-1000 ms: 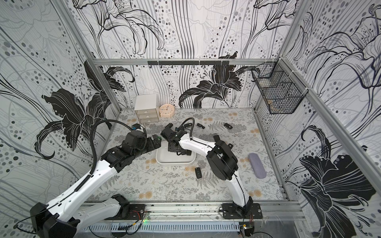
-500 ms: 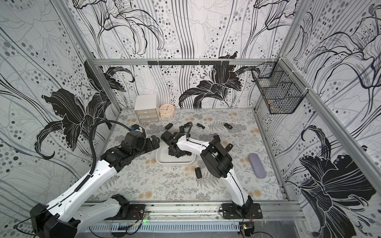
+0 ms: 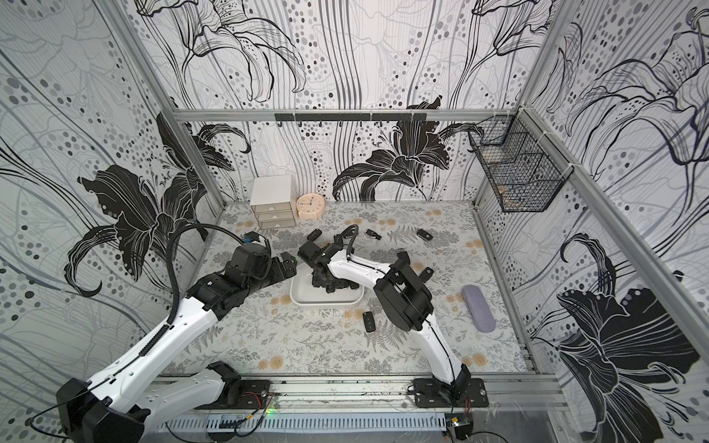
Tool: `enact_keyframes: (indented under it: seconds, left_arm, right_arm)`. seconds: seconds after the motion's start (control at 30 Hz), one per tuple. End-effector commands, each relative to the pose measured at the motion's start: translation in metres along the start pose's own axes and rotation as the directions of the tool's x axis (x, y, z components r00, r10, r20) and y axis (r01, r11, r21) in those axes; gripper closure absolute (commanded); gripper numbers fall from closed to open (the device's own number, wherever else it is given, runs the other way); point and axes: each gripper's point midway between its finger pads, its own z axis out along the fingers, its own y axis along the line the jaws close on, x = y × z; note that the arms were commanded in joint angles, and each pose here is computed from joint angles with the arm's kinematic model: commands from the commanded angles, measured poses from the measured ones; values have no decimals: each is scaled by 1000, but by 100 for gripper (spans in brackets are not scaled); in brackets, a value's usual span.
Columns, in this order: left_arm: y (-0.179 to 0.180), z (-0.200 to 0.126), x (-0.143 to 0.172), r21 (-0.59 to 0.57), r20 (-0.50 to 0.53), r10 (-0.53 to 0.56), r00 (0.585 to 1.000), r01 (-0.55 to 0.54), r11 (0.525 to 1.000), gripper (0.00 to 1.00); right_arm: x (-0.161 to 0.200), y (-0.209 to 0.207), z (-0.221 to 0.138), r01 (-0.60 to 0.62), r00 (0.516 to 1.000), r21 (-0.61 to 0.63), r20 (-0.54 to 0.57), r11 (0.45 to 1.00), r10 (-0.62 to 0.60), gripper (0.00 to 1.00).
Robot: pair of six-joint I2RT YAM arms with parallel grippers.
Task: Place the car key into the storage box
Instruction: Place the car key in the storage box, then pick up the car key from the center of the board.
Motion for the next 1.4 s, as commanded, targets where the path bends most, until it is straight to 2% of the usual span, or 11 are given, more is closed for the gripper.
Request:
enact_keyframes:
  seconds: [0.0, 0.17, 0.3, 0.43, 0.63, 0.93, 1.13, 1.23, 1.27, 1.37]
  left_arm:
    - [-1, 1, -3, 8, 7, 8, 1000, -8, 1000, 1]
    - [-4, 5, -3, 13, 2, 7, 1000, -7, 1000, 1]
    - [-8, 10, -4, 24, -3, 4, 1000, -4, 1000, 1]
    - [-10, 17, -5, 20, -9, -29, 1000, 29, 999, 1]
    - [-34, 28, -4, 119, -33, 12, 999, -8, 993, 1]
    - [-78, 57, 22, 267, -229, 87, 969, -23, 963, 0]
    - [-90, 63, 37, 315, -290, 144, 946, -48, 948, 0]
    - [-92, 64, 42, 320, -304, 155, 940, -52, 946, 0]
    - [-92, 65, 41, 320, -302, 153, 941, -51, 946, 0]
    - [-96, 66, 39, 325, -299, 152, 942, -49, 945, 1]
  right_arm:
    - [-7, -3, -13, -2, 1000, 15, 22, 1000, 2, 42]
    - [-15, -5, -36, -3, 998, -7, 59, 1000, 3, 41]
    - [-19, -12, -55, 7, 995, -13, 98, 1000, -6, 34]
    - [-22, -27, -71, 7, 990, 0, 138, 1000, -7, 20]
    - [-18, -56, -89, -8, 985, 7, 172, 1000, 7, 0]
    - [7, -100, -106, 15, 986, 24, 168, 1000, -19, 0]
    - [33, -119, -119, 51, 988, -27, 149, 998, -46, 1]
    - [50, -127, -117, 67, 991, -60, 123, 996, -59, 4]
    - [55, -129, -115, 71, 992, -68, 112, 995, -63, 8]
    - [72, -133, -108, 86, 994, -90, 69, 992, -80, 12]
